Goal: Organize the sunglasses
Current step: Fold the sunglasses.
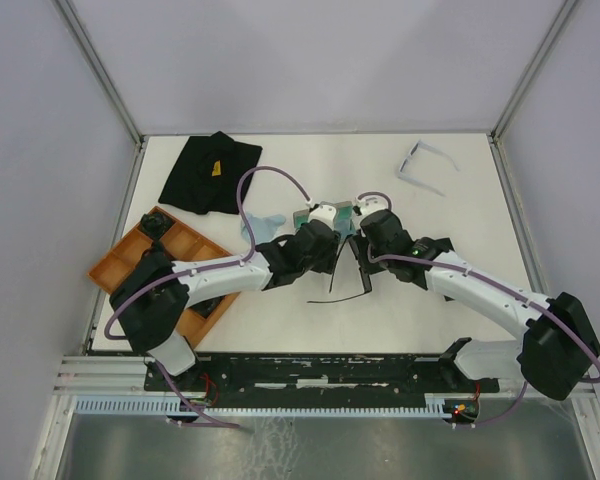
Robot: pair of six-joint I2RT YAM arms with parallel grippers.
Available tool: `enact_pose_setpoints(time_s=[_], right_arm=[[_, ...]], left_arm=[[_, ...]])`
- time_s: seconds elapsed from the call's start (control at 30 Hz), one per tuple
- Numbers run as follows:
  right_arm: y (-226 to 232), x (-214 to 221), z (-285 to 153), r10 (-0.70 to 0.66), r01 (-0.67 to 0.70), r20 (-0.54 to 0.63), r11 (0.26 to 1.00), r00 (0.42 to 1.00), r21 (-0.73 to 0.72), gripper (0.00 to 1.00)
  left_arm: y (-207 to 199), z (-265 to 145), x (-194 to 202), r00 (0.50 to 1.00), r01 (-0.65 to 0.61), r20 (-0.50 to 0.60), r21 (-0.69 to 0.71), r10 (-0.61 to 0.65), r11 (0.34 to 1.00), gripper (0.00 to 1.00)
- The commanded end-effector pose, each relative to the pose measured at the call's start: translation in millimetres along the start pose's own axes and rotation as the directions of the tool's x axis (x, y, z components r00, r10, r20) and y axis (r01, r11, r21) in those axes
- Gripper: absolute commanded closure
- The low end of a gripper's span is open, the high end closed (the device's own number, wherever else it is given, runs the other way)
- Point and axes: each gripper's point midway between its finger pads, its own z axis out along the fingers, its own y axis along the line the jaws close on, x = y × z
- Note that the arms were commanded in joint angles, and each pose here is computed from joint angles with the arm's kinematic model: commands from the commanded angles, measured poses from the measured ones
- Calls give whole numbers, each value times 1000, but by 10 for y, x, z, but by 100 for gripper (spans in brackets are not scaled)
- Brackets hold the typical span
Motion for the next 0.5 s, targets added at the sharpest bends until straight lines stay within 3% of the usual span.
enact_pose_setpoints(time_s=[0.0, 0.47], right_arm=[[124, -522, -129, 84, -76, 183, 996, 979, -49, 100], [338, -516, -55, 123, -99, 162, 983, 979, -153, 100]], left_arm=[[-169, 2, -62, 1000, -19, 13, 56, 18, 998, 45], [-405, 4, -237, 999, -14, 38, 126, 9, 992, 45]])
